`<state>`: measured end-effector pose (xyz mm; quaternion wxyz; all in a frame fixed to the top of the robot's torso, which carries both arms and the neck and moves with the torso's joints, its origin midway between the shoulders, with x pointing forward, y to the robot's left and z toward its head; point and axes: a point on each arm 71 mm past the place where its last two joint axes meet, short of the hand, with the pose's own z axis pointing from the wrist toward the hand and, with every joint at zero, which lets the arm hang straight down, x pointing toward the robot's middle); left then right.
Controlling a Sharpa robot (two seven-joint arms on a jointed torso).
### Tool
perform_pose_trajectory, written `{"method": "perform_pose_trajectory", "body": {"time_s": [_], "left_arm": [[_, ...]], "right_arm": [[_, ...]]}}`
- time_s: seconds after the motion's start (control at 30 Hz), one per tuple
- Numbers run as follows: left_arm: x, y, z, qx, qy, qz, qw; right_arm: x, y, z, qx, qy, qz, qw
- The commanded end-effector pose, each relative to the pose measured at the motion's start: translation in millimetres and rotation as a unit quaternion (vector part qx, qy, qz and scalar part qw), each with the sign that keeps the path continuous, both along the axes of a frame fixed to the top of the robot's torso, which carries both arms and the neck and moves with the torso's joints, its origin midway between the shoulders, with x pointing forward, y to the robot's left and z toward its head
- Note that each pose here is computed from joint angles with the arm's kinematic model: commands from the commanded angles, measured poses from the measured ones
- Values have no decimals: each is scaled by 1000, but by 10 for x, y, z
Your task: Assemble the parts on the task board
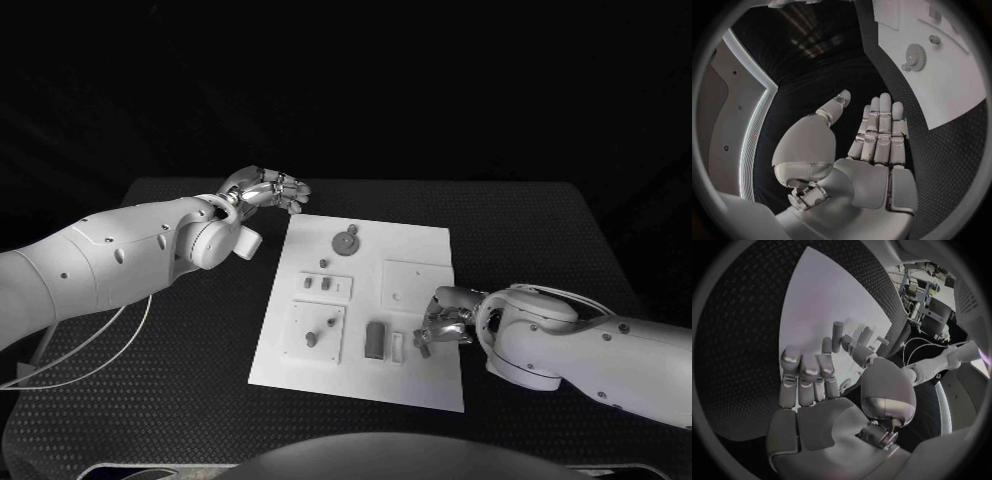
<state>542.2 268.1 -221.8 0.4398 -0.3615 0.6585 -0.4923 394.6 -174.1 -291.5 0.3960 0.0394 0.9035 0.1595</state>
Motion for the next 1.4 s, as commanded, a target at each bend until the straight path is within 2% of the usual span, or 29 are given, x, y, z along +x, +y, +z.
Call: {"method": "perform_pose_trajectory", "body": {"time_s": [0.03,0.17,0.3,0.93,1.4], "left_arm": [[-2,-17,13,-3,-1,-6,1000],[-3,-24,15,-3,-1,-7,1000],[-2,-31,15,-3,-1,-8,1000],[-1,-34,14,-3,-1,-8,1000],[2,-30,14,-3,-1,-8,1000]], "right_arm": [[-13,6,-30,47,40,-49,997],[7,17,-44,62,48,-73,994],[15,67,-72,72,66,-83,992],[-49,202,-154,80,94,-72,990],[-13,169,-179,74,85,-74,991]]}}
